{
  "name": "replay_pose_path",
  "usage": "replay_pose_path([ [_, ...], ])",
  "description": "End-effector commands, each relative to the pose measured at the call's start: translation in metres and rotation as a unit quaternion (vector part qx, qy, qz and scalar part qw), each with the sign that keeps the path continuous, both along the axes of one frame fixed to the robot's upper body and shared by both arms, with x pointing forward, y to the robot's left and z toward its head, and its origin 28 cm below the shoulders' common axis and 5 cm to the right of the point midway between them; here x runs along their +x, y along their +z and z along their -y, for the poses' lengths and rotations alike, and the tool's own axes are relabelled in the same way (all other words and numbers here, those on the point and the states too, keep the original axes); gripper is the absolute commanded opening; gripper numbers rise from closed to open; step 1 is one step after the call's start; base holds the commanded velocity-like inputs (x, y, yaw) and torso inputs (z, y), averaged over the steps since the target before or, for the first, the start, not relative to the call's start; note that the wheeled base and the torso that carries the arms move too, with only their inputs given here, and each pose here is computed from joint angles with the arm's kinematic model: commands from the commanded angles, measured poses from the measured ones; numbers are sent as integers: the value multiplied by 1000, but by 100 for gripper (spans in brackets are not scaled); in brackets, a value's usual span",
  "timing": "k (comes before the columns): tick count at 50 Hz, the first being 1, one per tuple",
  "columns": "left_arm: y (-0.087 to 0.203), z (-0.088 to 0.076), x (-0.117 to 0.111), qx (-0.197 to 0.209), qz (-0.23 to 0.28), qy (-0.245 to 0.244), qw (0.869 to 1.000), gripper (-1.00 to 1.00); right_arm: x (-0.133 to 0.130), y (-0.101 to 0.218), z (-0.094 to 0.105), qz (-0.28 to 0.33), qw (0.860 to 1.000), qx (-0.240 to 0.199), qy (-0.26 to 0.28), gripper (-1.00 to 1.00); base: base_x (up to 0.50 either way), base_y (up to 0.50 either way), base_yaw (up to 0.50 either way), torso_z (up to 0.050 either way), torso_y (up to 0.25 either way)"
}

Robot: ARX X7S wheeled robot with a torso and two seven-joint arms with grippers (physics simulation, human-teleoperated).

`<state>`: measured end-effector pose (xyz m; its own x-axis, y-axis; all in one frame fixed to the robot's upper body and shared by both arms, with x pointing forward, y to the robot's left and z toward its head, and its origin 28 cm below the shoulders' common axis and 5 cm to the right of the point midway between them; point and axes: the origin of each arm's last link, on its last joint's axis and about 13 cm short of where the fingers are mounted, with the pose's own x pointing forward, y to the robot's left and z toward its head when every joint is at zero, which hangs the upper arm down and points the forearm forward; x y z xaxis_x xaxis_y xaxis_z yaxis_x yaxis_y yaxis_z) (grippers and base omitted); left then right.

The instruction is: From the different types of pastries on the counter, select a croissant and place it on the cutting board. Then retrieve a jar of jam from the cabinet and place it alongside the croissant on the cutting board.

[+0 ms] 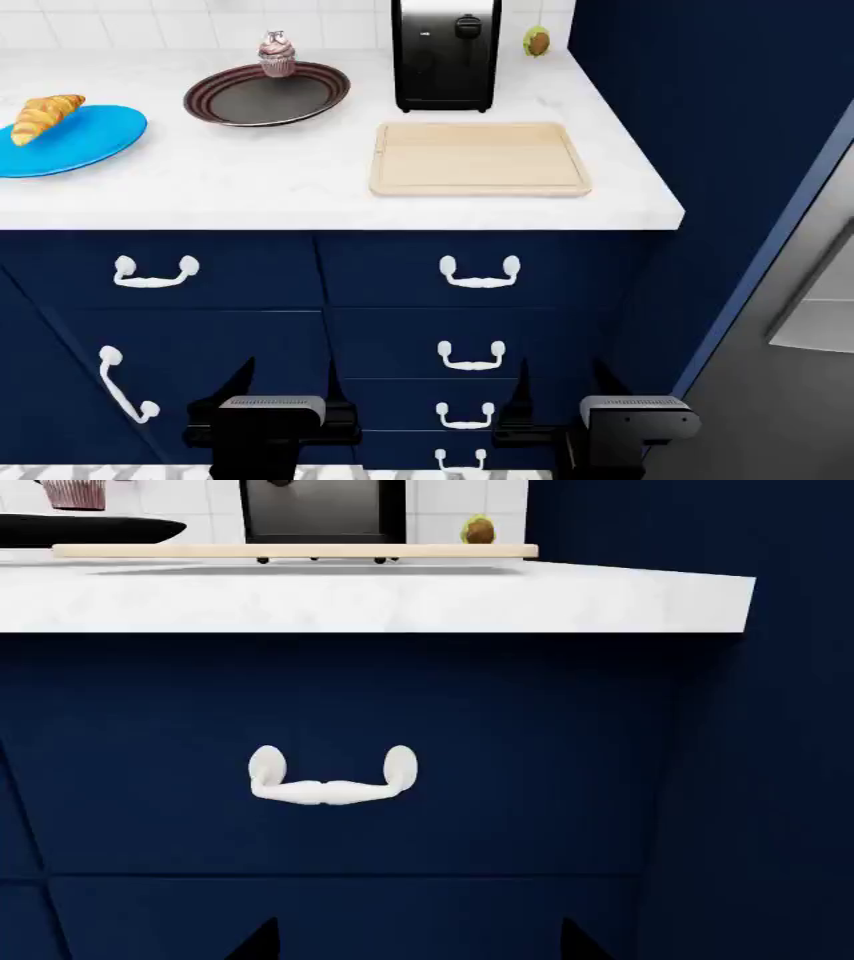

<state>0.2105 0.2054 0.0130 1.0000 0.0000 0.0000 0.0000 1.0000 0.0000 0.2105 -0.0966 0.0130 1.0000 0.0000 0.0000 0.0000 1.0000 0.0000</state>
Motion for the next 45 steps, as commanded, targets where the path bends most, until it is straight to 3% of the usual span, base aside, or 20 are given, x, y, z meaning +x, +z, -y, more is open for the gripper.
replay_pose_path([
  [1, 1, -1, 0, -4, 1, 3, 1000, 100, -1, 1, 1, -3, 1000, -6, -12, 100, 0, 0, 0, 0, 0],
  [8, 7, -5, -2, -14, 10, 8, 1000, 100, -2, 5, 5, -2, 999, -13, -42, 100, 0, 286, 0, 0, 0],
  [22, 13, -13, -3, -38, 16, -11, 999, 100, -8, 10, 0, 24, 997, -56, -49, 100, 0, 500, 0, 49, 0],
  [39, 11, -10, -6, -12, 14, -20, 1000, 100, -13, 14, -1, 41, 996, -54, -50, 100, 17, 500, 0, 50, 0],
  [45, 10, -10, -4, -9, 10, -19, 1000, 100, -15, 15, -1, 43, 996, -57, -50, 100, 126, 500, 0, 0, 0],
])
